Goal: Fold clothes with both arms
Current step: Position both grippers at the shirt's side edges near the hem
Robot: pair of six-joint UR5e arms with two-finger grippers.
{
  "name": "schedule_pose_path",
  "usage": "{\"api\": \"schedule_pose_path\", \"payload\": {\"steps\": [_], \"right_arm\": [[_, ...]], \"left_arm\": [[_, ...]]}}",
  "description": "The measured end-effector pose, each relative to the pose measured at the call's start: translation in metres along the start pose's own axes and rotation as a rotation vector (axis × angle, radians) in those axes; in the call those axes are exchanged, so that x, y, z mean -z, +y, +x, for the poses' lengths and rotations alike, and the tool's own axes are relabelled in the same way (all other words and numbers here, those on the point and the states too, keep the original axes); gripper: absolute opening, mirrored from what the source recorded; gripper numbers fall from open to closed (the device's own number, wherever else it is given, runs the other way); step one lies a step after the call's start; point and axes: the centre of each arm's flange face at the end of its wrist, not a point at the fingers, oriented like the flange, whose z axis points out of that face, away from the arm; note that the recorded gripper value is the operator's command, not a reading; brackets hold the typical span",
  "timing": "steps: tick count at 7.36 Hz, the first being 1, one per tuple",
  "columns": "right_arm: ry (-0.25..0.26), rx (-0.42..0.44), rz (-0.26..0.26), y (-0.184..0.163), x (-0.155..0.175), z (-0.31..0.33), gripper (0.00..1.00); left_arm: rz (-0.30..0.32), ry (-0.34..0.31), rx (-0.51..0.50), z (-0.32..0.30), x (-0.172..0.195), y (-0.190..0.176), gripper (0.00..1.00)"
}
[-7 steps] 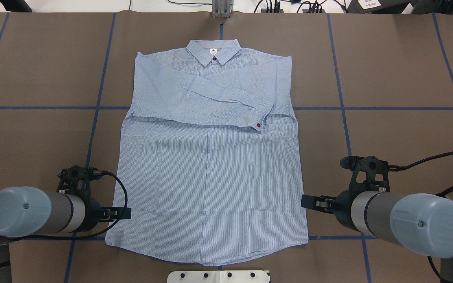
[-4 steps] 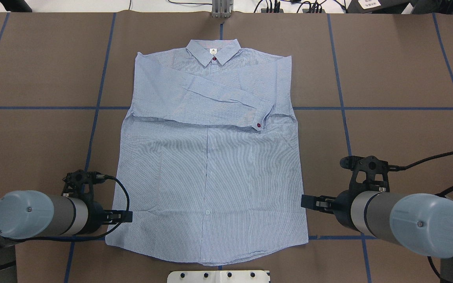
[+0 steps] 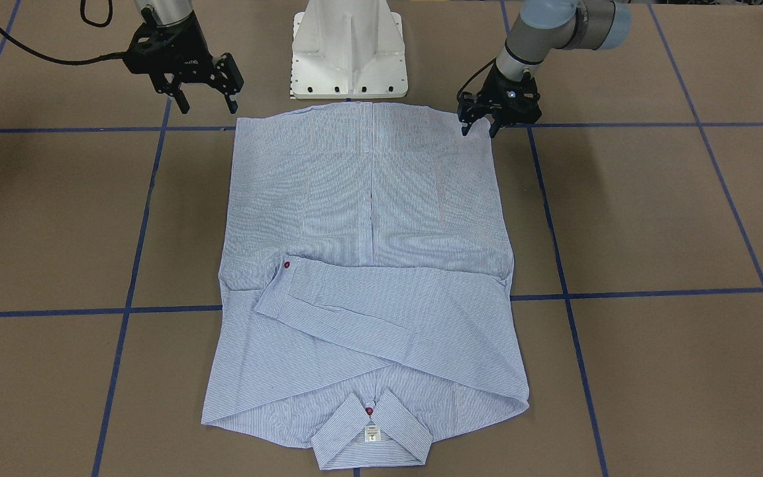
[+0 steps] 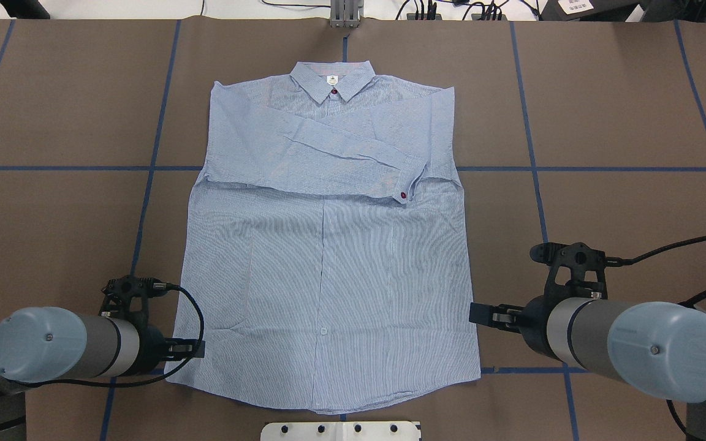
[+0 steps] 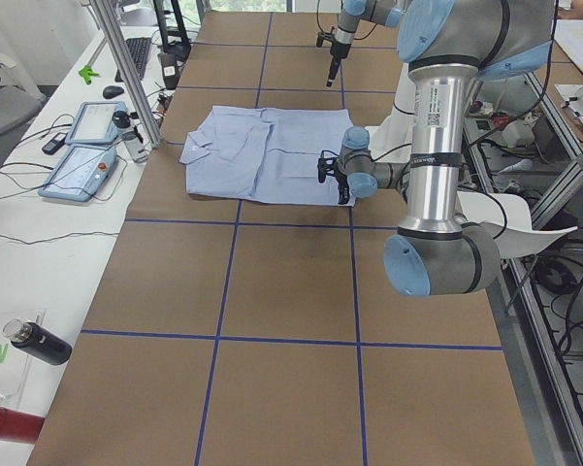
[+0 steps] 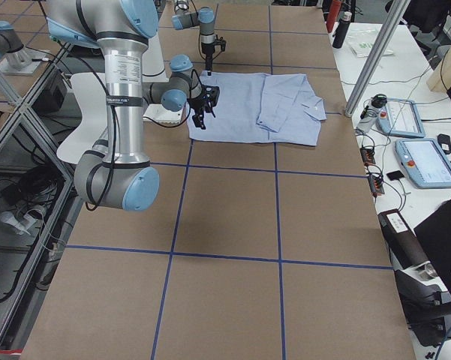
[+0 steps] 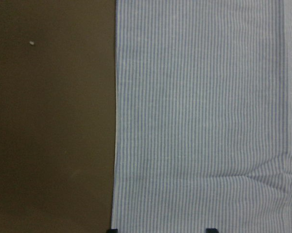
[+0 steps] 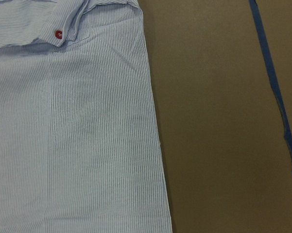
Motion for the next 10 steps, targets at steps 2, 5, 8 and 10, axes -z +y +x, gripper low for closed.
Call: {"api": "schedule_pose_path", "payload": {"steps": [2, 5, 8, 10], "right_arm": [[0.000, 0.001, -0.001, 0.000, 0.000, 0.000, 1.00], [0.000, 0.001, -0.001, 0.001, 0.000, 0.000, 1.00], [0.000, 0.002, -0.002, 0.001, 0.000, 0.000, 1.00], [0.000, 0.003, -0.005, 0.003, -0.001, -0.001, 1.00]], "left_arm": [[-0.019, -0.013, 0.000, -0.007, -0.001, 0.006, 0.67], [-0.038, -0.013, -0.006, -0.006, -0.003, 0.014, 0.61], [-0.044, -0.012, 0.001, -0.005, -0.004, 0.018, 0.36], [-0.044, -0.014, 0.013, -0.005, -0.004, 0.018, 0.00]]}}
